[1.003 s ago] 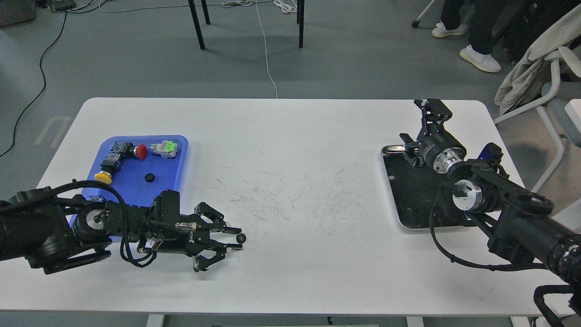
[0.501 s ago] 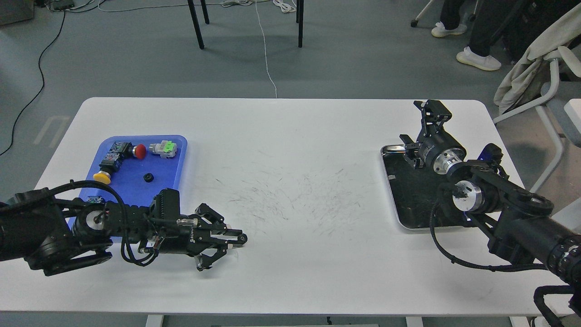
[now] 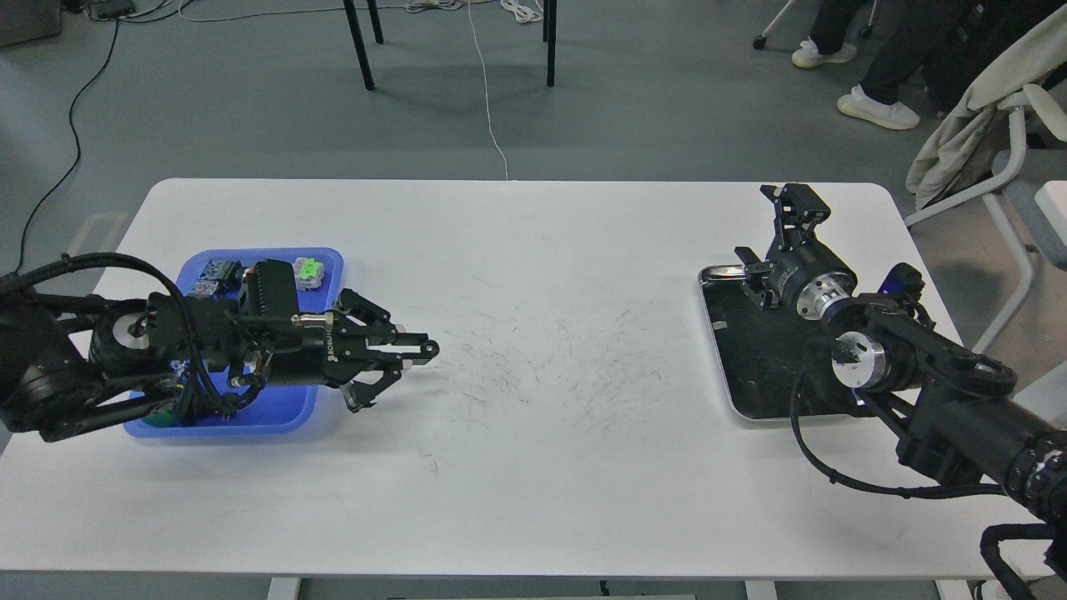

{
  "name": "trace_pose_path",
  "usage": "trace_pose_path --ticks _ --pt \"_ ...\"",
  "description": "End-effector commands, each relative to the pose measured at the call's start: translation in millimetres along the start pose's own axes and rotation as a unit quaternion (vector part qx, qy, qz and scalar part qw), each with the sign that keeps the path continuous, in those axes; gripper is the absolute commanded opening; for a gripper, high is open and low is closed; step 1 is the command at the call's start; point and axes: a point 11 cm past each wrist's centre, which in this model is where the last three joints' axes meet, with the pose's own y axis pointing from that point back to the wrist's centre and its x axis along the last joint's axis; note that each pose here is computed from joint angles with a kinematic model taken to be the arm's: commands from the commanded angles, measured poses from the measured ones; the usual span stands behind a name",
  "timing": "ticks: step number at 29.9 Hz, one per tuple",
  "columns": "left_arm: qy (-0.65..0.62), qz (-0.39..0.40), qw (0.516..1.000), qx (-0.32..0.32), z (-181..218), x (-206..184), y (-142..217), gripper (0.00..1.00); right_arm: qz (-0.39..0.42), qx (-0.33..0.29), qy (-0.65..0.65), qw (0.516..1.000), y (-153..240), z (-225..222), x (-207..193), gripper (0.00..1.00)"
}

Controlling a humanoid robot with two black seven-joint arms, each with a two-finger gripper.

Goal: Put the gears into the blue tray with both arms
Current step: 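Close the left gripper on the black part and lift it, then carry the black part onto the blue tray and open the left gripper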

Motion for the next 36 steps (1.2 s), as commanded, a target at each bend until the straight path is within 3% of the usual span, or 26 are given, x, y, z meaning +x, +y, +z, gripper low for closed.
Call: trace_pose_path --ticks 1,17,36 --pt "0.0 -0.017 0.999 0.033 -17.1 -11.0 22.8 0.09 -0.001 0.001 0.0 1.0 -0.2 -0.6 -0.6 0.95" --pt "0.052 -0.144 0.979 0.138 -27.1 -123.7 117.8 0.1 -0.009 0.003 -0.003 1.0 -0.9 -2.4 -6.5 0.95" --pt "0.067 -0.123 0.982 0.13 -19.7 -122.4 93.4 0.13 -0.009 0.002 -0.001 1.0 -0.9 -2.1 -6.6 0.95"
